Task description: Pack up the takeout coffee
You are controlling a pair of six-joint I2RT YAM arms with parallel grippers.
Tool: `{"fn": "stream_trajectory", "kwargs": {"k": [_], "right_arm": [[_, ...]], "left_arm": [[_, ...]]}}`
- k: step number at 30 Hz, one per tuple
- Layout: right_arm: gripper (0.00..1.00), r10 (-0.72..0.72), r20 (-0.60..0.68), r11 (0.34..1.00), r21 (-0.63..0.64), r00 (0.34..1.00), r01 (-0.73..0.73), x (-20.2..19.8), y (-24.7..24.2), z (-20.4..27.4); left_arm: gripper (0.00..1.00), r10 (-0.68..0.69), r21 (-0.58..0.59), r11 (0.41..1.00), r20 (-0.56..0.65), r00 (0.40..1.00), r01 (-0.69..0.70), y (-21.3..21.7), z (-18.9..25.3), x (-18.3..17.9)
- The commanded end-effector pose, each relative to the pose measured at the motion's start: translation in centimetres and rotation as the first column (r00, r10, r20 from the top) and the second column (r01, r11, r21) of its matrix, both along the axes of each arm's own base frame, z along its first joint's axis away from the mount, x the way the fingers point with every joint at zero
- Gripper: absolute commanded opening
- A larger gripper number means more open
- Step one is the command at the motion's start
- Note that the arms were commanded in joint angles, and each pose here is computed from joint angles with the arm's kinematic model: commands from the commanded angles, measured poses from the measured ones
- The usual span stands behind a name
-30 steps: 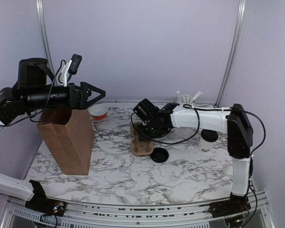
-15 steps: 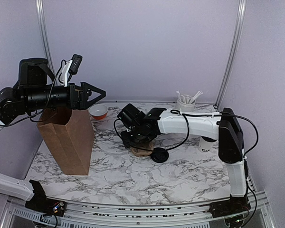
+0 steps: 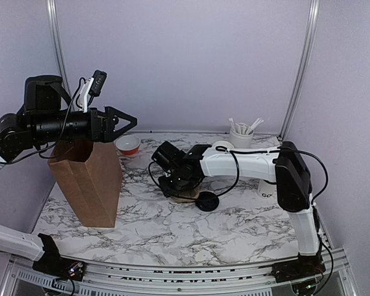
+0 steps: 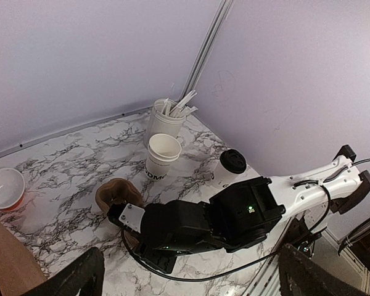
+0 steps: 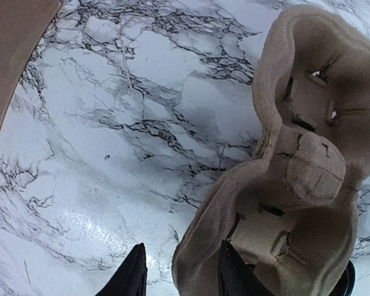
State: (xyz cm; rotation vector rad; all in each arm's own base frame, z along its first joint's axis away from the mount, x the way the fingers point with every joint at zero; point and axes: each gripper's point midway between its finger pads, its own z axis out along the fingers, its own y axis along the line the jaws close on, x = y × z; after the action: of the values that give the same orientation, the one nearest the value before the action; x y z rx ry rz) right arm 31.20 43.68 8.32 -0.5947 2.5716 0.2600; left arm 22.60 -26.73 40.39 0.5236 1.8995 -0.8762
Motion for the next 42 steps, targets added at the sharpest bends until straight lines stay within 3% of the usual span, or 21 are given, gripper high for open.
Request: {"fn": "stream_trajectory", "kwargs": {"k": [1,8,20,33,42], "right_arm": [[0.39,-0.041,0.002,0.999,0.005,0.999,0.041,1.2,-0.3,-0.5],[0.31,-0.037,-0.007,0.999,0.026,0.999,0.037,1.8,-0.2,-0.7],[0.33,-0.041,-0.022,0.999,0.006,0.999,0.041,2.0,-0.9,-1.6],[0.28,-0.043,-0.027,0.999,0.009,0.999,0.044,2.2,-0.9,-1.9],[0.14,-0.047,-0.02,0.999,0.013,0.999,0.047,2.4,-1.0,-1.5]], "left_arm": [[0.99,-0.001,-0.018,1.0,0.034,0.999,0.002,0.0,0.9,-0.1],[0.99,-0.001,-0.016,1.0,0.032,1.0,0.002,0.0,0.8,0.0],[0.99,0.003,-0.014,1.0,0.031,1.0,-0.003,-0.1,0.8,0.1],[0.99,0.007,-0.007,1.0,0.031,0.999,-0.007,-0.1,0.6,0.2],[0.99,0.01,-0.002,1.0,0.033,0.999,-0.01,-0.1,0.5,0.3]]}}
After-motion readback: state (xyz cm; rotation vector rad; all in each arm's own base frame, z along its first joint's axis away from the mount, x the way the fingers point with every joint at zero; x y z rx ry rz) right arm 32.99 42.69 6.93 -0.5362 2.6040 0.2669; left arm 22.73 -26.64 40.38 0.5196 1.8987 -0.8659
